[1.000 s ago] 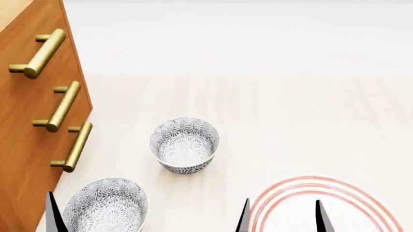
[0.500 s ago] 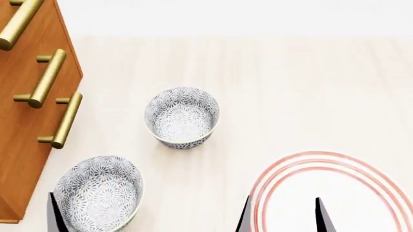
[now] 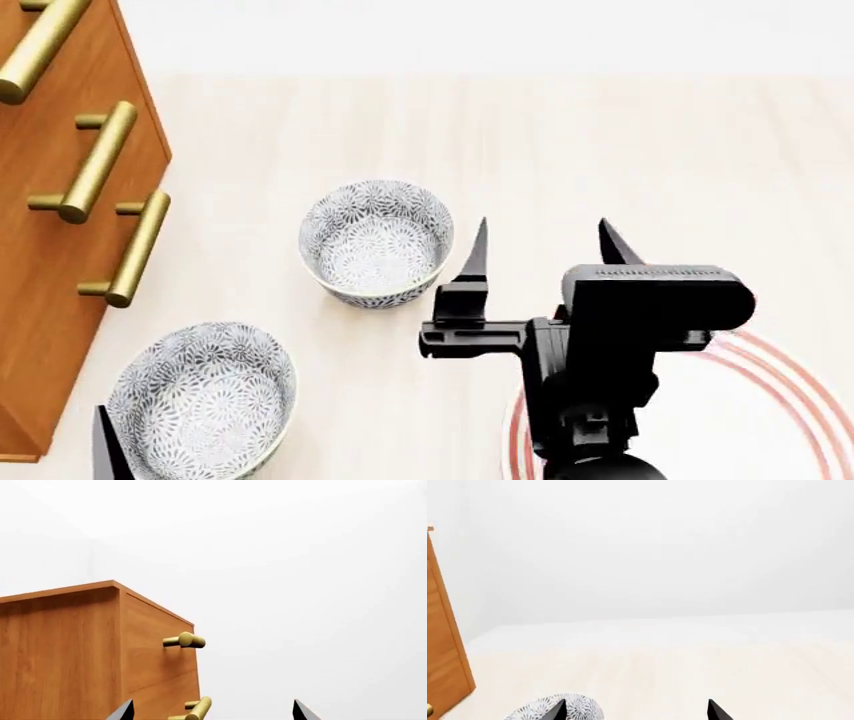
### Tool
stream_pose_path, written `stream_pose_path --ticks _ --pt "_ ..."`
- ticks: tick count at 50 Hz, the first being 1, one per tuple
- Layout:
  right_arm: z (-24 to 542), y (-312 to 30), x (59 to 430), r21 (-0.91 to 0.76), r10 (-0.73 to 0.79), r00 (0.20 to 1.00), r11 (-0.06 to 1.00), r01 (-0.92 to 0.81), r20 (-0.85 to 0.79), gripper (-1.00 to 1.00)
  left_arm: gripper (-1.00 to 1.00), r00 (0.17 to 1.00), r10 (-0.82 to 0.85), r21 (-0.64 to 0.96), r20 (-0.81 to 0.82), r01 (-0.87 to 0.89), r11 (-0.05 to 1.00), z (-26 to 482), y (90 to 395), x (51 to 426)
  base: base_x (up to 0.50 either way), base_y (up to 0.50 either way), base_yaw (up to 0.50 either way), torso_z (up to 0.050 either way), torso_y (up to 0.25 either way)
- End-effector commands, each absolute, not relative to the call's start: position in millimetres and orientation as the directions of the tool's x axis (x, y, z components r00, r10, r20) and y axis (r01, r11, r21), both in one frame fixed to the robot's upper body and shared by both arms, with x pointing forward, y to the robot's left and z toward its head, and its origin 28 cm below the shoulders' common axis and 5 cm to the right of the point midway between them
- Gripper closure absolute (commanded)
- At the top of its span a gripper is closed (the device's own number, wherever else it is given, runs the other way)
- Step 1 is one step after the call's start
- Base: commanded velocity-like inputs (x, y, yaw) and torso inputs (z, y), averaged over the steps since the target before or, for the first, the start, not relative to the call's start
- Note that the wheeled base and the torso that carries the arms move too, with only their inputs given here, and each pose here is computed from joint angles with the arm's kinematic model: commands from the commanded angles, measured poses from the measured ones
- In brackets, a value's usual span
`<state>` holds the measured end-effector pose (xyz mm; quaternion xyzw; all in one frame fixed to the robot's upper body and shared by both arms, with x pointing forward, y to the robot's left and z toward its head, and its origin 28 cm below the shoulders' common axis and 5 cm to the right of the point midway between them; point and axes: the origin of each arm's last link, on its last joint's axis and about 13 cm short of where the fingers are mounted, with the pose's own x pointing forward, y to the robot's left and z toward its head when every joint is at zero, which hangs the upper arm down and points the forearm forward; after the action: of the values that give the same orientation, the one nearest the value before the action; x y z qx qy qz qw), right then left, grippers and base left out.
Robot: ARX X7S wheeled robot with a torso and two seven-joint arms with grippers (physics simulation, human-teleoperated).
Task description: Pick up the bowl and put it in the front on the plate.
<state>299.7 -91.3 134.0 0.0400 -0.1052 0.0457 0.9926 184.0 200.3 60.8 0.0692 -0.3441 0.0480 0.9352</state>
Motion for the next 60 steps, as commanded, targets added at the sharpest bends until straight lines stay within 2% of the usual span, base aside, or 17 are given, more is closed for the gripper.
stream_pose_path --ticks 1,3,7,12,19,25,38,60 --pt "189 -83 349 0.062 0.182 0.983 0.981 -0.182 0.011 -1.00 -1.00 0.759 0.035 0.105 0.651 -0.135 0.985 60 200 184 0.00 0.00 0.00 0.000 0.000" --pt "195 -80 360 0.062 0.190 0.981 0.980 -0.187 -0.046 -1.00 -1.00 0.759 0.035 0.105 0.650 -0.135 0.985 60 200 184 0.00 0.00 0.00 0.000 0.000" --pt "203 -79 374 0.058 0.182 0.982 0.982 -0.179 -0.050 -1.00 -1.00 0.761 0.035 0.104 0.648 -0.134 0.985 60 200 184 0.00 0.00 0.00 0.000 0.000" --pt "216 -75 394 0.177 0.155 0.984 0.975 -0.137 -0.093 -1.00 -1.00 0.763 0.033 0.106 0.646 -0.132 0.986 60 200 185 0.00 0.00 0.00 0.000 0.000" --pt "228 -67 403 0.337 0.175 0.965 0.936 -0.101 -0.197 -1.00 -1.00 0.773 0.035 0.108 0.633 -0.133 0.985 59 200 185 0.00 0.00 0.00 0.000 0.000" --pt "238 -65 410 0.400 0.179 0.961 0.913 -0.083 -0.210 -1.00 -1.00 0.782 0.036 0.107 0.622 -0.131 0.986 59 199 185 0.00 0.00 0.00 0.000 0.000" --pt "225 -55 417 0.385 0.129 0.945 0.923 -0.003 -0.301 -1.00 -1.00 0.797 0.040 0.112 0.603 -0.134 0.985 56 200 186 0.00 0.00 0.00 0.000 0.000" --pt "199 -52 412 0.392 0.125 0.919 0.919 0.033 -0.373 -1.00 -1.00 0.807 0.037 0.118 0.589 -0.131 0.984 54 200 187 0.00 0.00 0.00 0.000 0.000"
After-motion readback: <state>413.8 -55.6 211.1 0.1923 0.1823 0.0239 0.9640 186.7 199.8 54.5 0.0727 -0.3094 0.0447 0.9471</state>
